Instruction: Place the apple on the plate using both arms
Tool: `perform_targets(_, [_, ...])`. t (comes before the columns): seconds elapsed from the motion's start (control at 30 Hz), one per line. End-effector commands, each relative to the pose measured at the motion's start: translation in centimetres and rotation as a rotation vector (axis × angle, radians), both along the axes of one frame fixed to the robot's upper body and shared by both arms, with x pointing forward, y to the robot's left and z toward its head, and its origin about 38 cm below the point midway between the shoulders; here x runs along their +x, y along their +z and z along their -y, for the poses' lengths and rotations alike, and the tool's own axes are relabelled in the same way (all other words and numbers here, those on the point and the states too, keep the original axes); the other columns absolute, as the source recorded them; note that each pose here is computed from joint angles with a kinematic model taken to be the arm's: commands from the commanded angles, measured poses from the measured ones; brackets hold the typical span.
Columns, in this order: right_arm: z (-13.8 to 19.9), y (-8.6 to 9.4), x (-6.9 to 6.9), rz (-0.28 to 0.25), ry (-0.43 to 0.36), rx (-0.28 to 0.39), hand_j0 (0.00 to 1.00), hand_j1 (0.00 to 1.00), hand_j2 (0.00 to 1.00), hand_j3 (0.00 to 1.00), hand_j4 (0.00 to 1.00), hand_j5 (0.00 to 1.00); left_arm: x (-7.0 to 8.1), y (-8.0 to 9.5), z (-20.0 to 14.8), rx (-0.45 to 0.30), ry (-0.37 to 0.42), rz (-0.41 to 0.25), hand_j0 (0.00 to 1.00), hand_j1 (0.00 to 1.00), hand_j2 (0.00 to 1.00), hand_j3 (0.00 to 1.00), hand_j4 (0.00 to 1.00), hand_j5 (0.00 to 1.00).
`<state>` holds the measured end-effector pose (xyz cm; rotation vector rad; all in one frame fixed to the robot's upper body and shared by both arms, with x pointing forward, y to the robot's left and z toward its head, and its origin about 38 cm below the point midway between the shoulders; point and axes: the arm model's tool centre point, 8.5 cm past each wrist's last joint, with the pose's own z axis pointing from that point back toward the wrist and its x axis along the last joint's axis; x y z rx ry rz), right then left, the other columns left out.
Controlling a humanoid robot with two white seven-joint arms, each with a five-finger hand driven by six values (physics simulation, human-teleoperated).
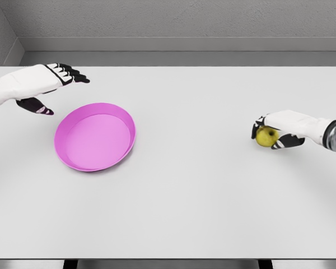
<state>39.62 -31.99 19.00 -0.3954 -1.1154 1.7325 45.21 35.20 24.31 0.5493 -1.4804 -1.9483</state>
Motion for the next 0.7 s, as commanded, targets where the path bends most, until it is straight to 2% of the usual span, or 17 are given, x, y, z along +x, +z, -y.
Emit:
perform_targets(0.0, [-0.7, 0.3, -0.3, 0.009, 0.037, 0.01, 0.5, 0.5, 0.5, 0.5, 0.5, 0.5, 0.0, 0.1, 0.0, -0.006, 0.002, 0.0, 1.0, 1.0, 1.0, 1.0, 1.0, 1.0])
perform_targets(0.2, [-2.2, 0.7, -1.0, 0.033, 0.16, 0.038, 0.5, 0.5, 0.5, 0.5, 0.5, 0.5, 0.0, 0.1, 0.0, -0.006, 0.002, 0.0, 1.0, 1.0, 1.0, 1.0, 1.0, 1.0])
perform_targets(0.3, [-2.4, 0.8, -1.0, 0.039, 0.175, 0.044, 0.5, 0.5, 0.5, 0.5, 0.5, 0.5, 0.0, 0.1, 0.0, -0.006, 0.002, 0.0, 1.0, 1.0, 1.0, 1.0, 1.0, 1.0])
perform_targets(0.67, [-5.8, 0.8, -1.4, 0.066, 0.324, 0.117, 0.5, 0.5, 0.5, 0.5, 0.5, 0.5, 0.0, 0.2, -0.2, -0.004, 0.006, 0.001, 1.0, 1.0, 1.0, 1.0, 1.0, 1.0])
